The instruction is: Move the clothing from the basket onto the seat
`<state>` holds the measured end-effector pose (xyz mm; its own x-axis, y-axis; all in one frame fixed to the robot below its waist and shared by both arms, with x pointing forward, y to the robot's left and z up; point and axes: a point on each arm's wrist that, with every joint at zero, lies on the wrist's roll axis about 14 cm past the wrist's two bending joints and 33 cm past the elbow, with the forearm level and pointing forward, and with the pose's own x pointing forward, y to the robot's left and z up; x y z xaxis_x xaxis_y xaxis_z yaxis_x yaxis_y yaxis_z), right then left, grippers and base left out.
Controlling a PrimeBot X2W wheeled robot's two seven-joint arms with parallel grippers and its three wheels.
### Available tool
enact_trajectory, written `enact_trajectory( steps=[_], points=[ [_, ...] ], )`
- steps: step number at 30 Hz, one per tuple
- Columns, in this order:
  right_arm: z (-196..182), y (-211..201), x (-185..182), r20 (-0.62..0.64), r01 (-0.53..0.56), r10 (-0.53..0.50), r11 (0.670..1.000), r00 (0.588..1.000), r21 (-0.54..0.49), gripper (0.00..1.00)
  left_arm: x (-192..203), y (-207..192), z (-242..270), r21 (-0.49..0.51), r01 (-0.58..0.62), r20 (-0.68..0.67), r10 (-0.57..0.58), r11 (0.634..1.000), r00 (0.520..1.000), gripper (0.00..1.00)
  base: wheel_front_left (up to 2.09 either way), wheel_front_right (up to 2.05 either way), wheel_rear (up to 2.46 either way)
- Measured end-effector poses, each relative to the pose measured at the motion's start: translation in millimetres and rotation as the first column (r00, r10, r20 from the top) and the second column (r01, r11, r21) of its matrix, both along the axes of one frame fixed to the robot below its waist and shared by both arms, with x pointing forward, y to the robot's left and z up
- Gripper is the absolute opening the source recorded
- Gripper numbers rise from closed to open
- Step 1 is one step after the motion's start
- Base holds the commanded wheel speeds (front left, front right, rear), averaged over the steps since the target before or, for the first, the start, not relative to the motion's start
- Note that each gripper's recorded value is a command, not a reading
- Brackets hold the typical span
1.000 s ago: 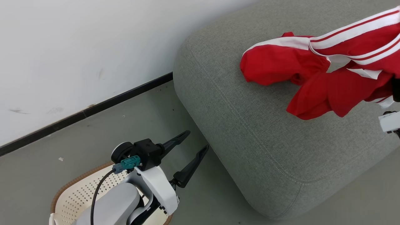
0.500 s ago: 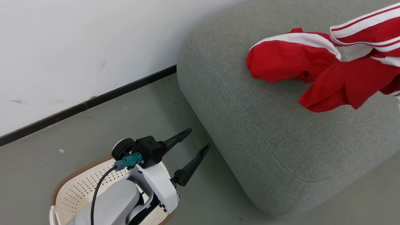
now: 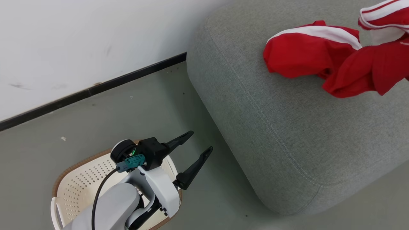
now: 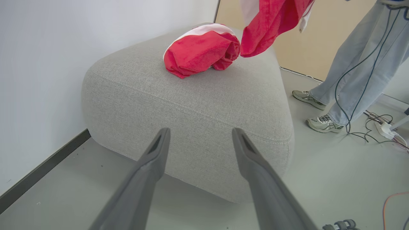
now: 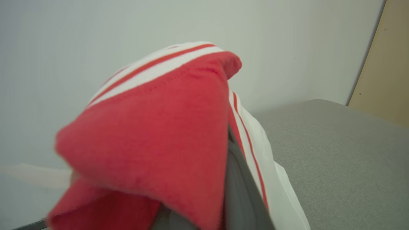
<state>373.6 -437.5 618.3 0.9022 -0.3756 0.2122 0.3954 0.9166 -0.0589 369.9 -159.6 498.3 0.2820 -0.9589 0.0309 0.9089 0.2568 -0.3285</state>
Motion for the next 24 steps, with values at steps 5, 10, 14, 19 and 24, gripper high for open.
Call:
enact_trajectory(
  steps=[5,10,14,19,24],
  points=[
    [-5,-7,13,-0.026,0.011,-0.011,1.0,1.0,0.002,0.0,8,5,-7,0.013,-0.014,-0.014,0.014,1.0,1.0,1.0,0.0,0.0,0.0],
    [-6,-16,27,-0.04,0.025,-0.025,1.0,0.999,-0.001,0.0,18,11,-13,0.021,-0.035,-0.019,0.036,0.999,0.999,1.0,0.0,0.0,0.0],
    [-13,-17,38,-0.059,0.026,-0.025,1.0,0.998,0.007,0.0,23,15,-18,0.027,-0.042,-0.03,0.043,0.999,0.999,1.0,0.0,0.0,0.0],
    [-27,-19,49,-0.079,0.037,-0.034,0.999,0.996,0.04,0.0,32,20,-22,0.027,-0.06,-0.034,0.061,0.998,0.998,1.0,0.0,0.0,0.0],
    [-52,-18,57,-0.135,0.045,-0.036,0.997,0.99,0.067,0.0,39,23,-26,0.03,-0.068,-0.041,0.069,0.997,0.997,1.0,0.0,0.0,0.0]
  ],
)
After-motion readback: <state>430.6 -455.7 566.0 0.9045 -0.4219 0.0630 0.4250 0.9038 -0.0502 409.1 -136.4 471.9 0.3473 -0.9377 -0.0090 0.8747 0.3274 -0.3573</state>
